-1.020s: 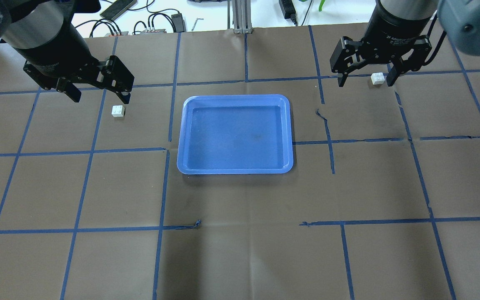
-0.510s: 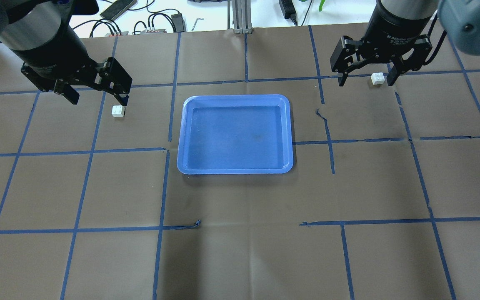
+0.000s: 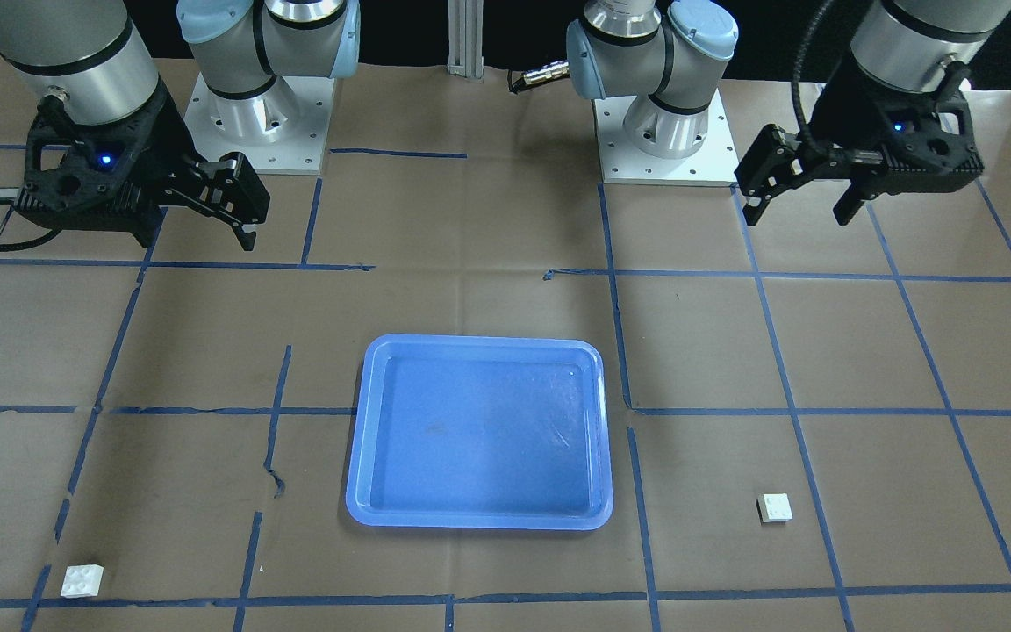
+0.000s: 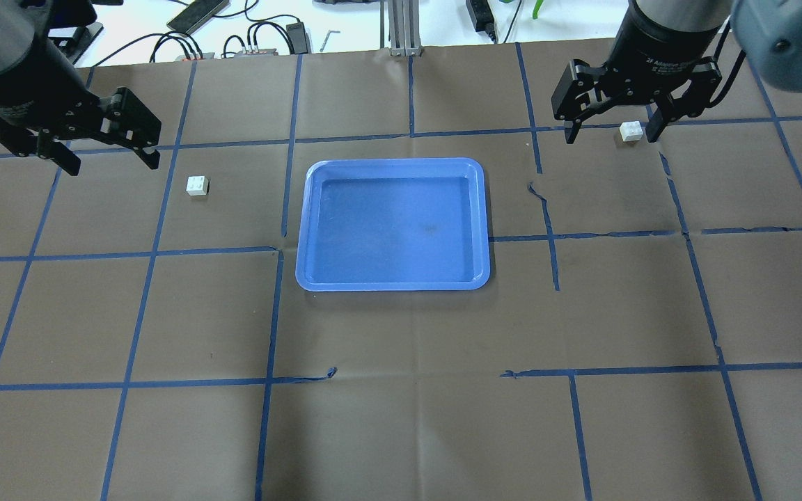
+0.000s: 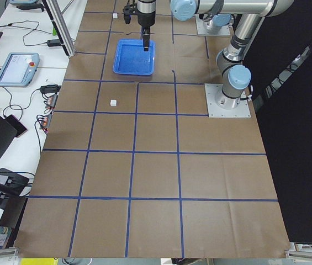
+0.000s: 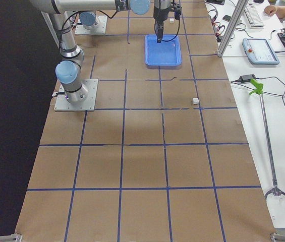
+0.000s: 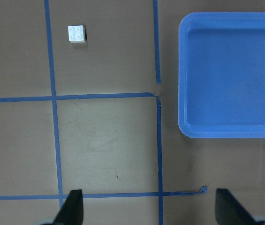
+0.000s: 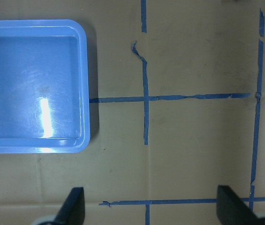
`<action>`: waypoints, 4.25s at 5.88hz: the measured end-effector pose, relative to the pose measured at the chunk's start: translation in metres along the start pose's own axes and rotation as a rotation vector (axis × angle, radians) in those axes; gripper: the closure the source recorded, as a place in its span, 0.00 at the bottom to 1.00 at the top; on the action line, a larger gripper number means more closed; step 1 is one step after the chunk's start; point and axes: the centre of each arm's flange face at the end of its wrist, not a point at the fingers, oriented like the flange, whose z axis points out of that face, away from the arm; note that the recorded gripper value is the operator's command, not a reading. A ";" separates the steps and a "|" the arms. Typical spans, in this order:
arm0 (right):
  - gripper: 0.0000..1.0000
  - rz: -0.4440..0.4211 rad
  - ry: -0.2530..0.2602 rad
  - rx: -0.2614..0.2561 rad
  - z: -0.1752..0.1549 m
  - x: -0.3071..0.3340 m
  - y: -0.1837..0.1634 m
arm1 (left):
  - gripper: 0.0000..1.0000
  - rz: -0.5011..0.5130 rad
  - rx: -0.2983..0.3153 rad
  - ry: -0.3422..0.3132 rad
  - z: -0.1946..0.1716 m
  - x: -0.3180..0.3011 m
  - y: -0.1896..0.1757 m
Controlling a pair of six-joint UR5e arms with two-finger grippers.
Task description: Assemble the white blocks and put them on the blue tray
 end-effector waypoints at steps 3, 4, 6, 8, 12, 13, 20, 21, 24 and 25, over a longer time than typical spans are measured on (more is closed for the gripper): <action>0.00 -0.460 0.006 0.021 0.009 0.003 -0.013 | 0.01 0.141 0.019 -0.009 0.100 -0.068 -0.092; 0.00 -0.671 0.013 0.034 0.018 0.004 -0.026 | 0.01 0.150 0.026 -0.010 0.143 -0.076 -0.117; 0.00 -1.051 0.034 0.056 0.033 0.013 -0.063 | 0.01 0.127 0.025 -0.007 0.207 -0.084 -0.147; 0.00 -1.312 0.041 0.069 0.047 0.067 -0.129 | 0.01 0.075 0.006 0.004 0.253 -0.085 -0.160; 0.00 -1.604 -0.093 0.179 0.128 0.212 -0.218 | 0.07 0.087 0.015 0.004 0.310 -0.075 -0.176; 0.00 -1.608 -0.171 0.253 0.165 0.241 -0.227 | 0.11 0.098 0.012 0.005 0.319 -0.069 -0.178; 0.01 -1.707 -0.375 0.377 0.318 0.281 -0.252 | 0.88 0.260 0.034 -0.001 0.301 -0.003 -0.172; 0.09 -1.710 -0.383 0.373 0.326 0.281 -0.252 | 0.88 0.356 0.064 -0.009 0.273 0.055 -0.160; 0.56 -1.703 -0.384 0.368 0.328 0.282 -0.253 | 0.85 0.887 0.078 -0.007 0.259 0.212 -0.102; 0.61 -1.702 -0.380 0.368 0.326 0.282 -0.254 | 0.81 1.117 0.074 -0.006 0.263 0.242 -0.087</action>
